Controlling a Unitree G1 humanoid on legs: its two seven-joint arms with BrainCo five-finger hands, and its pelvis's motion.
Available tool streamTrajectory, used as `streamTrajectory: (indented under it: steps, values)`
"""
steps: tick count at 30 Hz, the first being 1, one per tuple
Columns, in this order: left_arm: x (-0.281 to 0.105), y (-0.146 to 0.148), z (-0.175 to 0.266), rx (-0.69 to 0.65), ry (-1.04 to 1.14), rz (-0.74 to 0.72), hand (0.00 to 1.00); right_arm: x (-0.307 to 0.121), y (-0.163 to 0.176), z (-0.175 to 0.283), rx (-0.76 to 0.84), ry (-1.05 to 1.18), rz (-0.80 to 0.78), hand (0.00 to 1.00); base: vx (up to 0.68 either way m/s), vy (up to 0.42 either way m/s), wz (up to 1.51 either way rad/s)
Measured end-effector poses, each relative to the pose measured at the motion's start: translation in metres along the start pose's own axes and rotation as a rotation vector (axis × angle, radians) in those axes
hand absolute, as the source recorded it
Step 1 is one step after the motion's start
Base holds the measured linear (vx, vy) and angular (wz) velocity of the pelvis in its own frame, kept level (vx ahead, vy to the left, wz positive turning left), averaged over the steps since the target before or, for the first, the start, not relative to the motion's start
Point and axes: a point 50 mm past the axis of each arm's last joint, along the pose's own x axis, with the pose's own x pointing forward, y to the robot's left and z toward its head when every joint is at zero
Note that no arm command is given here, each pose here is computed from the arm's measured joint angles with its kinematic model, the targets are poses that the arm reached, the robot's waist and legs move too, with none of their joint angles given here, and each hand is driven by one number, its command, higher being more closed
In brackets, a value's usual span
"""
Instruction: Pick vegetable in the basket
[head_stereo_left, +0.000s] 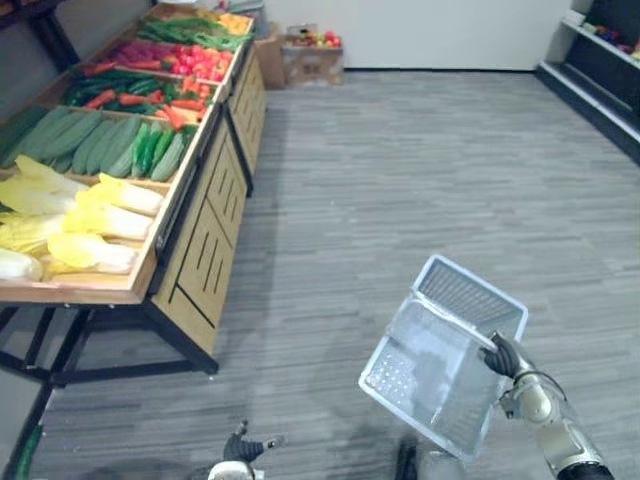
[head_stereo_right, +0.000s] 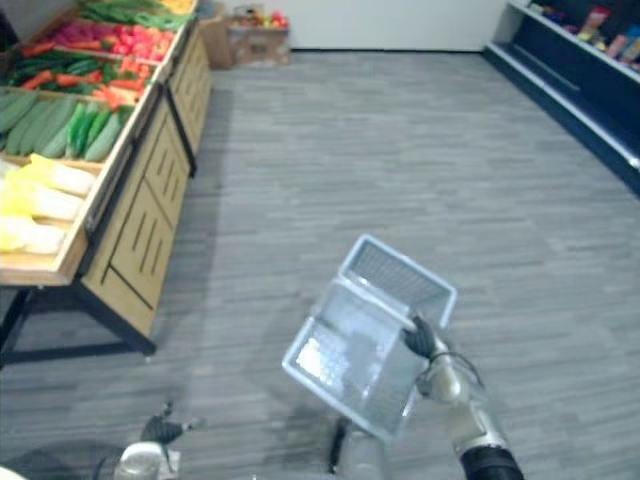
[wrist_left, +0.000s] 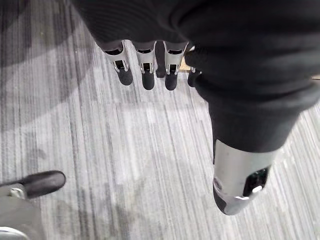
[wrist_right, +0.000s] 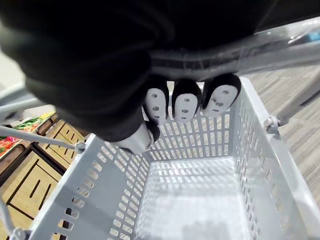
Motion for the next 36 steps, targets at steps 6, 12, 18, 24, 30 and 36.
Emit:
streamTrajectory:
  steps: [6,12,18,24,30,36]
  values:
    - [-0.003,-0.015,-0.009,0.000,0.040,-0.052,0.00,-0.012,-0.009,-0.021,-0.011,0.086,-0.038,1.00,0.28,-0.235,0.44]
    - [-0.009,-0.029,-0.025,-0.016,0.104,-0.089,0.00,-0.021,-0.007,-0.036,-0.014,0.150,-0.027,1.00,0.28,-0.155,0.50]
    - [-0.005,-0.025,-0.009,-0.038,0.048,-0.073,0.00,-0.023,0.002,-0.030,-0.036,0.118,0.018,1.00,0.36,-0.095,0.79]
    - [-0.008,-0.018,-0.015,-0.058,0.054,-0.051,0.00,-0.018,0.002,-0.022,-0.021,0.081,0.008,1.00,0.42,0.111,0.25]
    - [-0.009,-0.017,-0.022,-0.063,0.077,-0.044,0.00,-0.006,0.017,-0.003,-0.020,0.023,0.077,1.00,0.47,0.174,0.04]
    - [-0.011,-0.001,-0.032,-0.018,0.107,-0.025,0.00,0.002,0.026,0.016,-0.005,-0.035,0.106,1.00,0.39,0.092,-0.01]
